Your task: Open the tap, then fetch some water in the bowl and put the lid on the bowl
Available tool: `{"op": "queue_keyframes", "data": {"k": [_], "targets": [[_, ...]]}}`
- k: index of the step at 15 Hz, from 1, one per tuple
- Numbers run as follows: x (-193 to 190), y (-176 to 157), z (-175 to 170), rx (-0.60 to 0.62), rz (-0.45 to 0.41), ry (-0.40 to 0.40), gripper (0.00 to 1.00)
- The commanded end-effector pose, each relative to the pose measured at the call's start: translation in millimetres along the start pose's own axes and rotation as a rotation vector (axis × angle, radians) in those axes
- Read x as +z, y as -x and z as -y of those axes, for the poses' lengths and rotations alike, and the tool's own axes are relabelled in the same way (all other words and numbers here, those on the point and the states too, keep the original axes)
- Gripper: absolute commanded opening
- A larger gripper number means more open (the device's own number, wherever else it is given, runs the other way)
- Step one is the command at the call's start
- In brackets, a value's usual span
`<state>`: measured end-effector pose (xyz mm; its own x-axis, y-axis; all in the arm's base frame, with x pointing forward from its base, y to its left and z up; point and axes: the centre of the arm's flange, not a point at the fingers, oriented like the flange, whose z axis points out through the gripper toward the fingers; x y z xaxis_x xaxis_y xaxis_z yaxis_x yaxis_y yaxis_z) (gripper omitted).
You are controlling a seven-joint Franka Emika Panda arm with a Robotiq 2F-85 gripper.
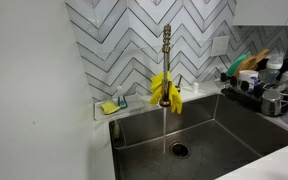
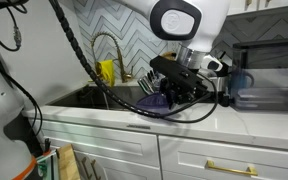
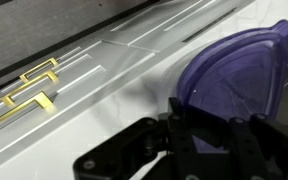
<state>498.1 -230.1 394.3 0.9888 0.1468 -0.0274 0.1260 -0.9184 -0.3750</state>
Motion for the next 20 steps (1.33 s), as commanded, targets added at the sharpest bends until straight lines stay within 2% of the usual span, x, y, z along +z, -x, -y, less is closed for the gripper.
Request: {"op": "queue_keyframes", "data": {"k": [1, 13, 20], "targets": [[10.5, 11.1, 6.1, 0.017, 0.001, 0.005, 0.02], [14.6, 8.3, 9.2, 0.007, -0.015, -0.014, 0.02], [13.6, 5.2, 9.5, 0.004, -0.027, 0.008, 0.02]]}}
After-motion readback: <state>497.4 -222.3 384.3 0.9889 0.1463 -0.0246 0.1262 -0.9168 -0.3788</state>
